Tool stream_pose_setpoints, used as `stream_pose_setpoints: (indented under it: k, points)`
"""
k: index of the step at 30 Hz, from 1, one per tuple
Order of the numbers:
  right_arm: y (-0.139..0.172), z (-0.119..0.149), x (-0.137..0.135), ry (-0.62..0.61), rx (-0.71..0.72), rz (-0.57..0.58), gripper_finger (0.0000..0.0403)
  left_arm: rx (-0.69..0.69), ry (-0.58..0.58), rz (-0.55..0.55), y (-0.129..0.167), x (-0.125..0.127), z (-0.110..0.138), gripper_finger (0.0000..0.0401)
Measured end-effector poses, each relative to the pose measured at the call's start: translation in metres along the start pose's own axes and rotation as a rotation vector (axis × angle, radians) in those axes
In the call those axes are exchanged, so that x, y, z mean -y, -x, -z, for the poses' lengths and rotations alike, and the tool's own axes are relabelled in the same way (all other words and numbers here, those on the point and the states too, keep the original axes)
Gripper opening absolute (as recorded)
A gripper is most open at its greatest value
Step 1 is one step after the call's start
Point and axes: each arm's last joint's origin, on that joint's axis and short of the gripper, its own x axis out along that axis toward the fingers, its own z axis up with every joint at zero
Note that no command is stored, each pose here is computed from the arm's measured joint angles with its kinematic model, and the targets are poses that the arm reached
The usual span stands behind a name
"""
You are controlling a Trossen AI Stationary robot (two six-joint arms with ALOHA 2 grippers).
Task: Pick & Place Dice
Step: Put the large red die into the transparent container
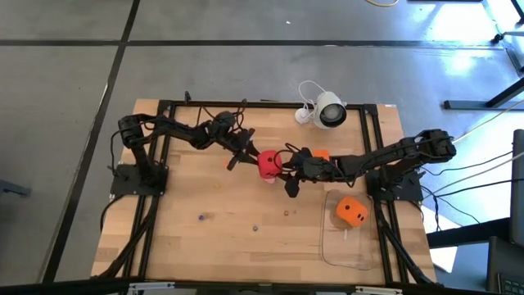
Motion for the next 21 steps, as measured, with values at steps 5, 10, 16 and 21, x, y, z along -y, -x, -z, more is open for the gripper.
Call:
stream_pose_setpoints:
  k: [5,10,16,21]
  points:
    - [0.001,0.0,-0.005,-0.021,0.005,-0.018,0.0208,0.023,0.064,0.025,0.014,-0.005,-0.007,0.0072]
    - [0.002,0.002,-0.008,-0.016,-0.002,-0.034,0.0208,0.013,0.052,0.009,0.027,-0.004,-0.016,0.0052]
    - [0.002,0.002,-0.008,-0.014,-0.006,-0.036,0.0208,-0.087,0.1,-0.032,0.048,0.005,-0.02,0.003]
    - [0.003,0.001,-0.006,0.01,-0.002,-0.028,0.0208,-0.12,0.067,-0.093,0.065,0.023,-0.038,0.002]
